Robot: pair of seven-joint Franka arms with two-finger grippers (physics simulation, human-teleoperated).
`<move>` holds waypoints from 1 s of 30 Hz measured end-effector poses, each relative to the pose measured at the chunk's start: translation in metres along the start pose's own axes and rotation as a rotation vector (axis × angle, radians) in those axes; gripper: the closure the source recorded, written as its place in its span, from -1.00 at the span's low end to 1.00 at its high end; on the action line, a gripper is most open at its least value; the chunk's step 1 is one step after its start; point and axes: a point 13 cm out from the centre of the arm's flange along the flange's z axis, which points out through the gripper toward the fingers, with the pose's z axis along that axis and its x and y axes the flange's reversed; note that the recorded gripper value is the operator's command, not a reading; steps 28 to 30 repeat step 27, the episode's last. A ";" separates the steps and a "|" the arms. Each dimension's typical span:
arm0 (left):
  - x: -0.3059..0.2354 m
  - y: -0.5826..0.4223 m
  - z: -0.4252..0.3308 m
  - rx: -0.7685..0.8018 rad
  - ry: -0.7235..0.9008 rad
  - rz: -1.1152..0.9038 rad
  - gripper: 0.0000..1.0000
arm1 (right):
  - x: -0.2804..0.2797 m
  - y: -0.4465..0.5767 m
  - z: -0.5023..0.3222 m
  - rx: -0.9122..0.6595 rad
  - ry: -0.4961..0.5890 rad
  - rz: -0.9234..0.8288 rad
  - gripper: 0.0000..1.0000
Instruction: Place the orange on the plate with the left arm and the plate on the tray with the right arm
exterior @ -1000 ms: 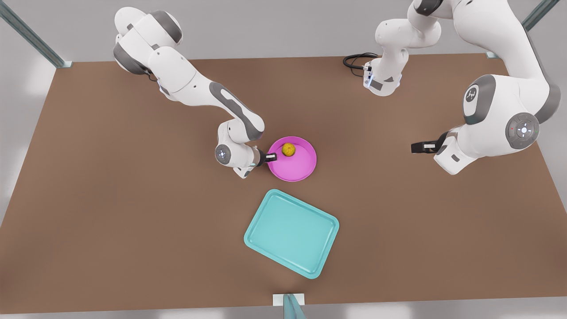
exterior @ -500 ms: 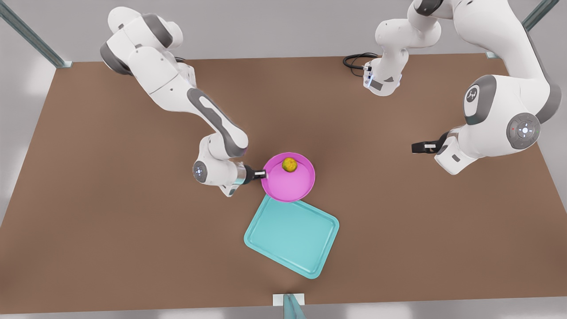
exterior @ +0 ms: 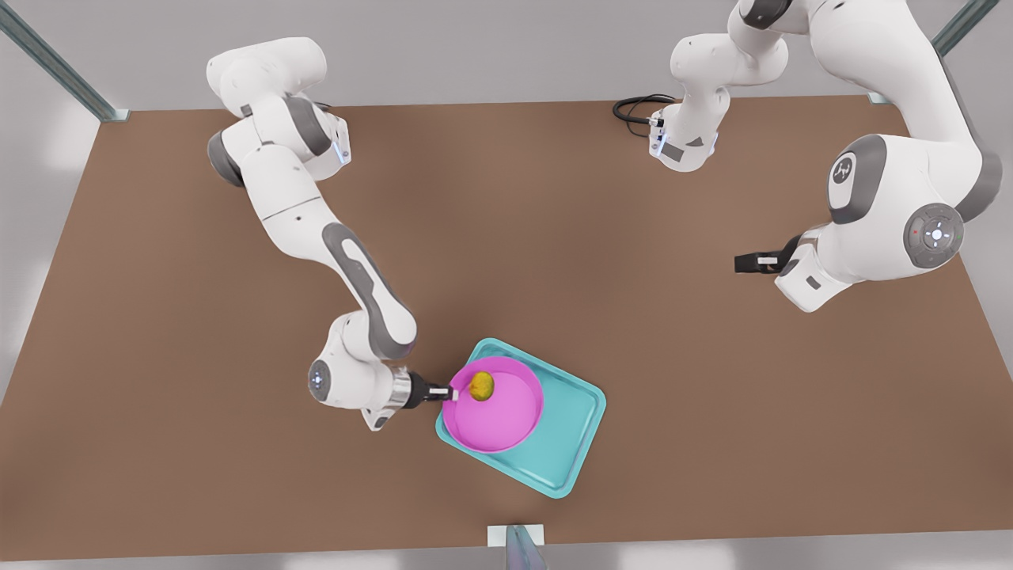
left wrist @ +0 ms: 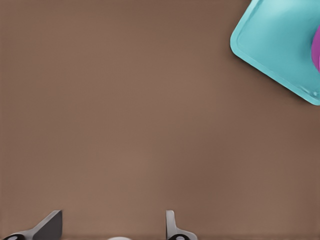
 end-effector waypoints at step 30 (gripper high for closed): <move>-0.013 0.014 -0.018 0.003 -0.010 -0.010 -1.00 | 0.159 -0.114 -0.608 0.735 0.102 -0.039 -1.00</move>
